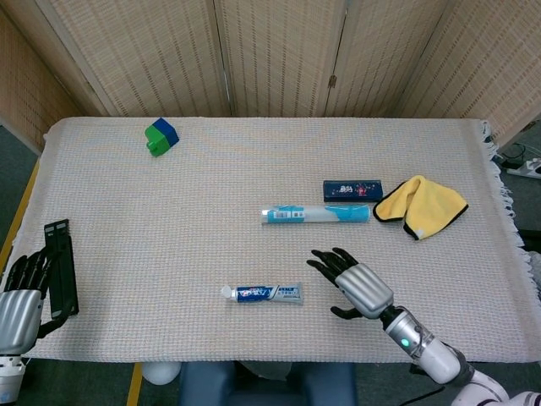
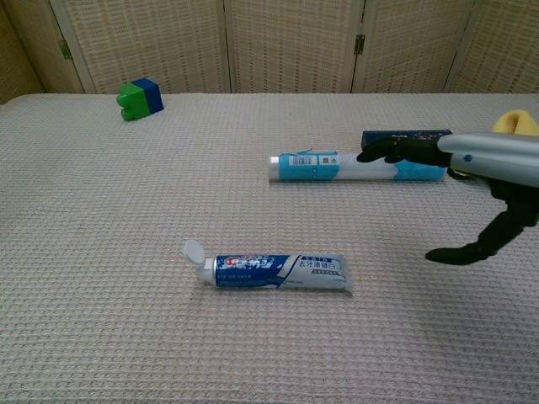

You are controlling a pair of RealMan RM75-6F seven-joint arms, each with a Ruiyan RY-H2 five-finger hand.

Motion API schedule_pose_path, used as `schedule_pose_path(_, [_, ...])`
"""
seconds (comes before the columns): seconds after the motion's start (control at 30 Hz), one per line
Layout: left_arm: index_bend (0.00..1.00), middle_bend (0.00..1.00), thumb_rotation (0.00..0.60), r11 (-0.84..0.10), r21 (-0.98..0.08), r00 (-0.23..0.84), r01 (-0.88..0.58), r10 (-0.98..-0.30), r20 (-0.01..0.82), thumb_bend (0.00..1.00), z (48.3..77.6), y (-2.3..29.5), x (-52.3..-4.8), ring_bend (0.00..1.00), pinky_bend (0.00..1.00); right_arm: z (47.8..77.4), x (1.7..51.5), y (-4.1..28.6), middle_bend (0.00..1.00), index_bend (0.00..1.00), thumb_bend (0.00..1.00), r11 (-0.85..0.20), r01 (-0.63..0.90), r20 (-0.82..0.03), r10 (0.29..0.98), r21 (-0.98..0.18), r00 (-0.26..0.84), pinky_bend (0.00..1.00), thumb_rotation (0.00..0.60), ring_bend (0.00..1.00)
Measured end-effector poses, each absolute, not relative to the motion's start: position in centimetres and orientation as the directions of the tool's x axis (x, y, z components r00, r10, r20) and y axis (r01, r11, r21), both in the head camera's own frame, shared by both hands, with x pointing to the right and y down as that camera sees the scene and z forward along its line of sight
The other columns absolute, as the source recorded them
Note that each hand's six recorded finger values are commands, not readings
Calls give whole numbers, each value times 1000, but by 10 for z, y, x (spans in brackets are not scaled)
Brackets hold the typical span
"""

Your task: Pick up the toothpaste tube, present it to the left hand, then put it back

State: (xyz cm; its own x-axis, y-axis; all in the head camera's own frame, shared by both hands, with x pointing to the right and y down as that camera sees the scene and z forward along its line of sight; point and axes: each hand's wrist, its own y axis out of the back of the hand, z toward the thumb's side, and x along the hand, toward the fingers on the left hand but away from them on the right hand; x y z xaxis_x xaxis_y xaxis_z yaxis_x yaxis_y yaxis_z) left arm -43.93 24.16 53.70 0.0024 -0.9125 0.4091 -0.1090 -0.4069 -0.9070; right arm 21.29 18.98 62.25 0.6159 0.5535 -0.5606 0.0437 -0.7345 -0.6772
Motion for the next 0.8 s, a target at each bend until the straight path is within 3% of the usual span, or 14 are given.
schedule_pose_path(0.2, [17,0,600,-406,-906,-1,-118,-913,409,415,533,244,-441,22,0,640,154,190,33,0,310,-754,23,-551,500,-656,669,3,600,81])
schedule_pose_path(0.33, [16,0,600,-408,-905,1,-121,-912,411,415,532,245,-442,22,0,654,127,193,91,5,310,-755,0,-555,482,-656,678,60,600,155])
schedule_pose_path(0.47, [16,0,600,-411,-903,4,-126,-910,414,415,532,246,-442,22,0,671,106,196,190,97,309,-747,-24,-566,482,-665,669,175,600,243])
schedule_pose_path(0.8, [16,0,600,-416,-901,6,-124,-908,419,415,533,245,-442,22,0,701,69,203,254,215,310,-766,-36,-599,471,-642,648,248,600,291])
